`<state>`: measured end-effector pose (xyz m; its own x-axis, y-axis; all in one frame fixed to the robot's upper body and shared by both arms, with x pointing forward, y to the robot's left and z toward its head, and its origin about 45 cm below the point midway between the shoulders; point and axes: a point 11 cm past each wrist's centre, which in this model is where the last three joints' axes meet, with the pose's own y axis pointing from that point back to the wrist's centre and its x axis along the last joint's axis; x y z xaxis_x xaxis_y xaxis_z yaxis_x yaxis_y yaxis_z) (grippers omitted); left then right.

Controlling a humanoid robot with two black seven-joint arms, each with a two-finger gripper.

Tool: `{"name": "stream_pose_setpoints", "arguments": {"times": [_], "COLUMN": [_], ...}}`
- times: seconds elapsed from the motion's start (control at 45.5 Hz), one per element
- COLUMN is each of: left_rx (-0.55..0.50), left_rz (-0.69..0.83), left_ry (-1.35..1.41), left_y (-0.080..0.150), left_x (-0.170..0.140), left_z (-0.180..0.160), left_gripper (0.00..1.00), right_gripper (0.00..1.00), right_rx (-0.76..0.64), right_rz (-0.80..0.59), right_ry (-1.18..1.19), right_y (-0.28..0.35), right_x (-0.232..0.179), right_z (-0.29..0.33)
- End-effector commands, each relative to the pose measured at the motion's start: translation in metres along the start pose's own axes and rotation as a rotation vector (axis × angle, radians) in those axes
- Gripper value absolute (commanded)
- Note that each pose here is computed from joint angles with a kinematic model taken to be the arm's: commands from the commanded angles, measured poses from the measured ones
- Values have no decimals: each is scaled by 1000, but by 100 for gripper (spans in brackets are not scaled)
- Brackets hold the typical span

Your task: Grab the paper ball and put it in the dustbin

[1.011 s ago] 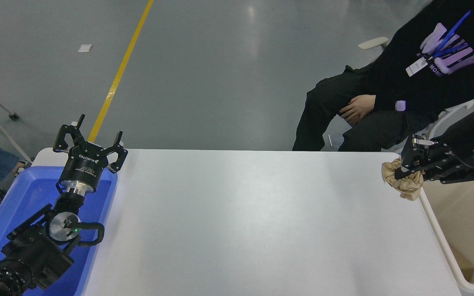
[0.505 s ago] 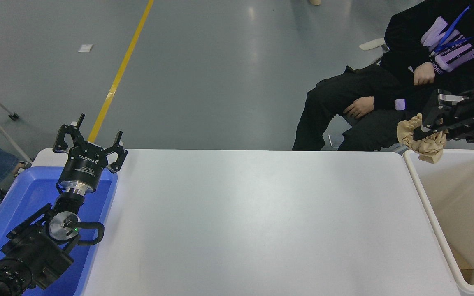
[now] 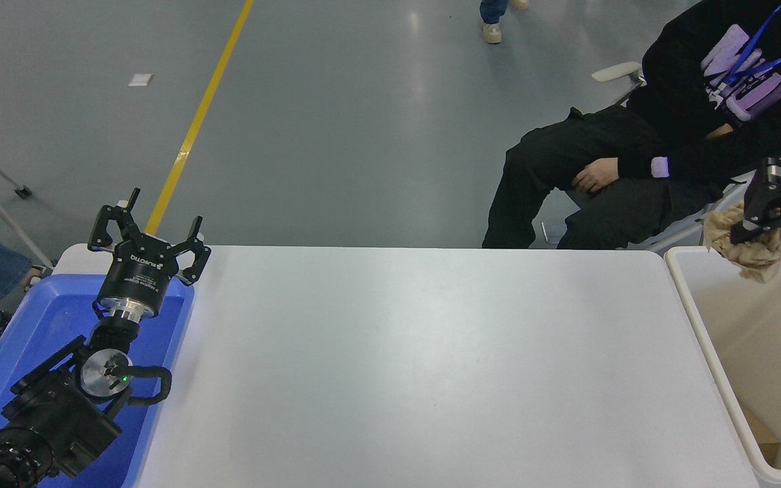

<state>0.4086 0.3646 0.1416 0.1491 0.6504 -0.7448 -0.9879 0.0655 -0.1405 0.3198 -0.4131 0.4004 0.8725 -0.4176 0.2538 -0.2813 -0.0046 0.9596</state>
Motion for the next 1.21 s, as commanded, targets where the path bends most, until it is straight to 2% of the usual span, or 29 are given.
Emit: {"name": "stream_pose_setpoints", "arguments": {"times": [0.0, 0.154, 0.484, 0.571, 0.791, 1.187], "left_rx": [-1, -1, -1, -1, -2, -4], "left_rz": [0, 0, -3, -2, -2, 0], "left_ry": [0, 0, 3, 2, 3, 2], "left_y": [0, 0, 0, 0, 0, -1], "left_x": [0, 0, -1, 0, 0, 0], "left_z": [0, 0, -1, 0, 0, 1], "left_gripper": [98, 98, 98, 98, 98, 98], "right_gripper": [0, 0, 0, 0, 0, 0], "right_rx": [-148, -217, -387, -390, -361, -395], "right_rz": [113, 280, 492, 492, 573, 660], "right_ry": [-146, -212, -260, -273, -398, -338], "right_y": [-57, -98, -171, -215, -267, -297], "right_x": [9, 18, 17, 1, -17, -33], "right_z": [76, 120, 201, 204, 212, 202]}}
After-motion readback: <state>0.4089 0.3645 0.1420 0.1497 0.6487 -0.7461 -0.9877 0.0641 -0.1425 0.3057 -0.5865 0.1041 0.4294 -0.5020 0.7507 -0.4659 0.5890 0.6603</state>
